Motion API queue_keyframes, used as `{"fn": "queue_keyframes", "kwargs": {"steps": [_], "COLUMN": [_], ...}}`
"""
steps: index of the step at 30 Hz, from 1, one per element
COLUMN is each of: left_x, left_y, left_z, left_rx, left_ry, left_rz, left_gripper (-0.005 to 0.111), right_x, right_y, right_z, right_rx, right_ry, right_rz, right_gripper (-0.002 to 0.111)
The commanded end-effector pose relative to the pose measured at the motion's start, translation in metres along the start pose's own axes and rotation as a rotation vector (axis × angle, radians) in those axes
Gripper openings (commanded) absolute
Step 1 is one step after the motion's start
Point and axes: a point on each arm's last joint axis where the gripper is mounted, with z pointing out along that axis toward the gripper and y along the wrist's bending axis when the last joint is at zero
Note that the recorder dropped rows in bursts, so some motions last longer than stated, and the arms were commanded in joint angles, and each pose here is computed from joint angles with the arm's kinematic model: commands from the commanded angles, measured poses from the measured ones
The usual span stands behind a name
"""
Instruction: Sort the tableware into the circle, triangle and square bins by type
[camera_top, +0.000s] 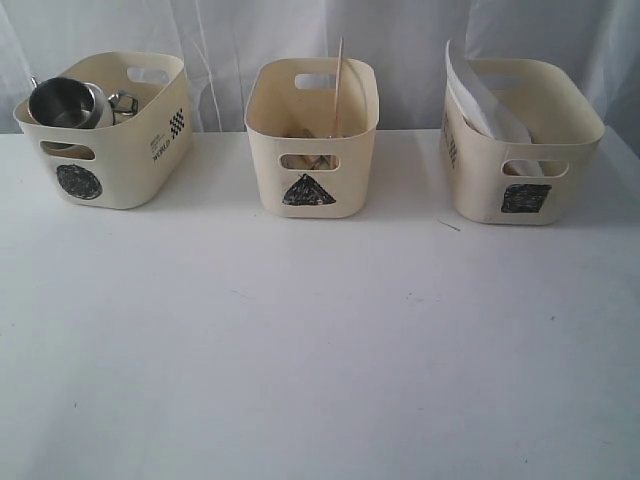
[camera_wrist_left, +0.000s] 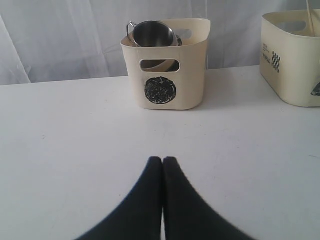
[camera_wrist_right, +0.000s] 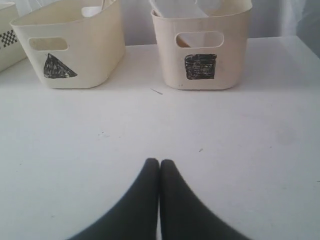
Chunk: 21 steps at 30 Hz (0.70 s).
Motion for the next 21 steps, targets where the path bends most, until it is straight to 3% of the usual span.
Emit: {"fn": "queue_keyframes", "kwargs": {"steps": [1, 5, 21], "left_x": [0.0006, 0.0006, 0.0006], "left_y": [0.0001, 0.0001, 0.0001], "left_z": [-0.0001, -0.0001, -0.0001], "left_rx": [-0.003, -0.003, -0.003], "left_ry": [-0.004, -0.004, -0.004], "left_rz": [-0.004, -0.004, -0.004], "left_gripper": [0.000, 0.000, 0.000], "right_x": [0.0024, 0.0025, 0.0027], "right_y": [0.0036, 0.0041, 0.0040], "right_z": [0.0003, 0.0002, 0.0002], "right_rx": [-0.044, -0.049, -0.049], "right_ry": [0.003, 0.001, 0.003], "right_rz": [-0.148, -0.241, -0.241], "right_gripper": [0.000, 0.000, 0.000]}}
